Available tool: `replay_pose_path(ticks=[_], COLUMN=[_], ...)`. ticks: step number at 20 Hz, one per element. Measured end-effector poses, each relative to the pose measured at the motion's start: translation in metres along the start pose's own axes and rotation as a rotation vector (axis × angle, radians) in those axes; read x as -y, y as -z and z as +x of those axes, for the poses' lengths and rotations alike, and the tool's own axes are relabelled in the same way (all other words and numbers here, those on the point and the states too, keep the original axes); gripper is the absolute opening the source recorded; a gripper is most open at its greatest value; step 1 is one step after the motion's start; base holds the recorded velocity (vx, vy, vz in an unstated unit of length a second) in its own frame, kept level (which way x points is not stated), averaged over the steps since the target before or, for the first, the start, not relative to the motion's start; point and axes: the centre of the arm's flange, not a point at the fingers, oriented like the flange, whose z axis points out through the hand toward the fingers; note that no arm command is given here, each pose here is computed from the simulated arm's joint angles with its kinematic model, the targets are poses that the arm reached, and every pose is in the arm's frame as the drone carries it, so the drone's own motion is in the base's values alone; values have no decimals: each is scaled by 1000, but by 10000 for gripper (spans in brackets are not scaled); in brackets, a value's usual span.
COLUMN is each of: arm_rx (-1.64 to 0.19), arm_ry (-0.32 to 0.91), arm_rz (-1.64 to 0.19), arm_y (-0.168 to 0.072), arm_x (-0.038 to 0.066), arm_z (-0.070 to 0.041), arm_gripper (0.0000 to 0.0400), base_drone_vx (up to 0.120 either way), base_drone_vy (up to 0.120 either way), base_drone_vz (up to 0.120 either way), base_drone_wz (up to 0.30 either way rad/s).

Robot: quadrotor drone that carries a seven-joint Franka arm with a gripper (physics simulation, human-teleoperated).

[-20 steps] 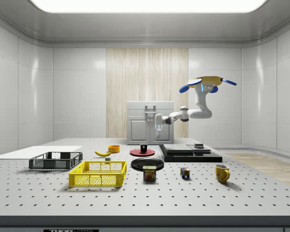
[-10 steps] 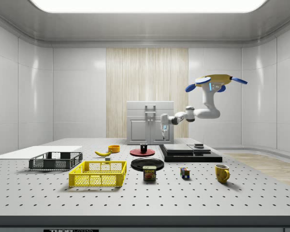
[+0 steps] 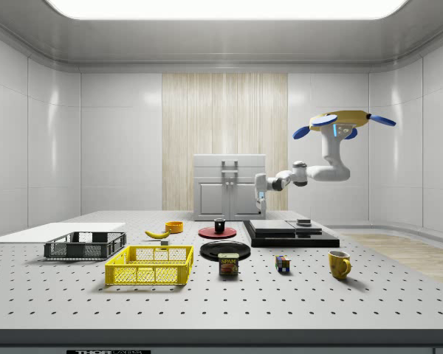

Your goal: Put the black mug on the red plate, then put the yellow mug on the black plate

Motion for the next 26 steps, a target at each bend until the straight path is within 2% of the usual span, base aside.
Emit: replay_pose_path(ticks=[26], arm_rx=[0], arm_ry=[0], arm_rz=[0], arm_y=[0], arm_x=[0], arm_z=[0], arm_gripper=[400], base_drone_vx=[-120], base_drone_vy=[120], base_drone_vz=[0], base_drone_wz=[0])
